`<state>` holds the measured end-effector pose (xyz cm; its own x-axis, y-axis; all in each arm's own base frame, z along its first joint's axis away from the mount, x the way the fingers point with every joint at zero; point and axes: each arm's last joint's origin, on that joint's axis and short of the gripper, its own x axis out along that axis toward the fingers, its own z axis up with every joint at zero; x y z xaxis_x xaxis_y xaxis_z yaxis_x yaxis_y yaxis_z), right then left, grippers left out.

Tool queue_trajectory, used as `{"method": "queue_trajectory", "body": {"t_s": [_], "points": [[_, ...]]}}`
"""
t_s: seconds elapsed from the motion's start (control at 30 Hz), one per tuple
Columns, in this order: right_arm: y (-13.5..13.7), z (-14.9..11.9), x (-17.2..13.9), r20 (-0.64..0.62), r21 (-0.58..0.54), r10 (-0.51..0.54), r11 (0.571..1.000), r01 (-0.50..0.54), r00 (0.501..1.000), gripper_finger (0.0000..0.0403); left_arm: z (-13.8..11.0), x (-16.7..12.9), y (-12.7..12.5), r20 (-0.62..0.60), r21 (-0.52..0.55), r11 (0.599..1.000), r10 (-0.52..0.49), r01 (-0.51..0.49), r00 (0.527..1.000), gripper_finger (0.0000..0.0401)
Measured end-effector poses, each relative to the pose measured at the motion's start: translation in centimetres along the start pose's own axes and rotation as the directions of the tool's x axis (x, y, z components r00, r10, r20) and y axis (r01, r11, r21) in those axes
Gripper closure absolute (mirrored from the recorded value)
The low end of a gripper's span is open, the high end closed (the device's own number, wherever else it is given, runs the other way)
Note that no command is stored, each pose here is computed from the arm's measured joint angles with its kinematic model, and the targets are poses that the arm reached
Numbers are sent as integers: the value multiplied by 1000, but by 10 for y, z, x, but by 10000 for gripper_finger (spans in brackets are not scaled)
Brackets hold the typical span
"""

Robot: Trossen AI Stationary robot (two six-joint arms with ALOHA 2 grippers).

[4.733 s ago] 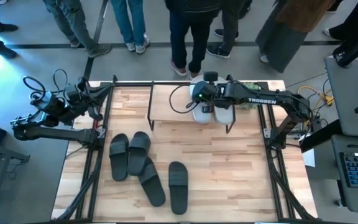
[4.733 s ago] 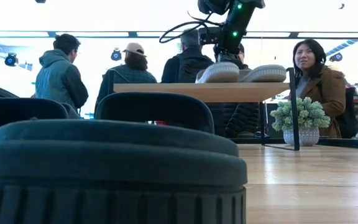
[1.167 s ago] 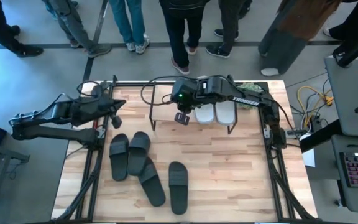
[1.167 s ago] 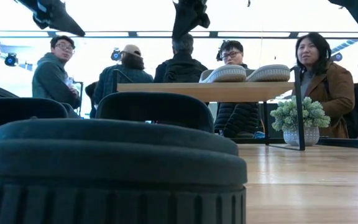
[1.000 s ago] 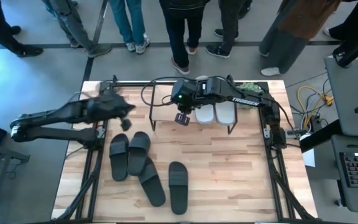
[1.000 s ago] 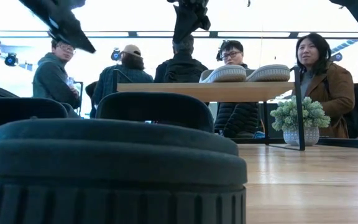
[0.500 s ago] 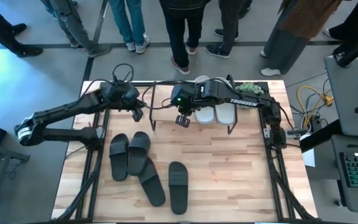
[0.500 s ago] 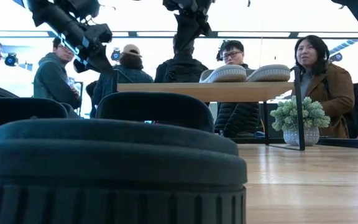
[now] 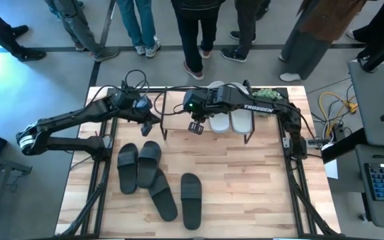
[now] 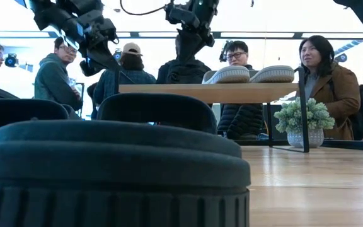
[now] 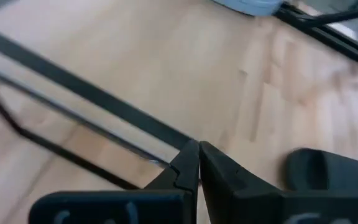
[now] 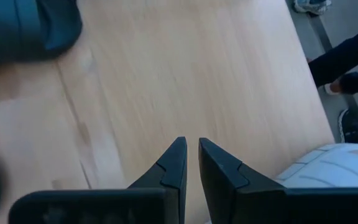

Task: Pick and place slides into the shelf
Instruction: Adjust the shelf

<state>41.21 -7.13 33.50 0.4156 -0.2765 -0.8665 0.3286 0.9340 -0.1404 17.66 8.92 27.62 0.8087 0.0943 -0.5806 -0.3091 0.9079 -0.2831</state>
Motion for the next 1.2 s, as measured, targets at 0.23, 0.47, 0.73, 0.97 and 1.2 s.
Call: {"method": "queue_trajectory", "body": {"t_s": [0.23, 0.47, 0.73, 0.97, 1.2], "points": [[-1, -3, 6, -18, -13, -4, 1000, 4, 1000, 369, 0, 4, -2, -17, 2, 1000, -19, 19, 1000, 401], [-3, 0, 1, 2, -12, -3, 1000, 3, 1000, 369, 3, -20, -5, 111, 52, 990, 121, -128, 986, 401], [-4, 3, 2, 31, -20, -3, 1000, 4, 1000, 369, -9, -4, 0, -52, 69, 989, 133, -130, 990, 401], [-4, 3, 2, 32, -20, -3, 1000, 4, 999, 369, -4, 11, -2, -59, 78, 995, 65, -60, 996, 401], [-5, 3, 2, 31, -23, -3, 1000, 4, 1000, 369, -6, 14, -8, -88, 81, 996, -29, 36, 996, 401]]}}
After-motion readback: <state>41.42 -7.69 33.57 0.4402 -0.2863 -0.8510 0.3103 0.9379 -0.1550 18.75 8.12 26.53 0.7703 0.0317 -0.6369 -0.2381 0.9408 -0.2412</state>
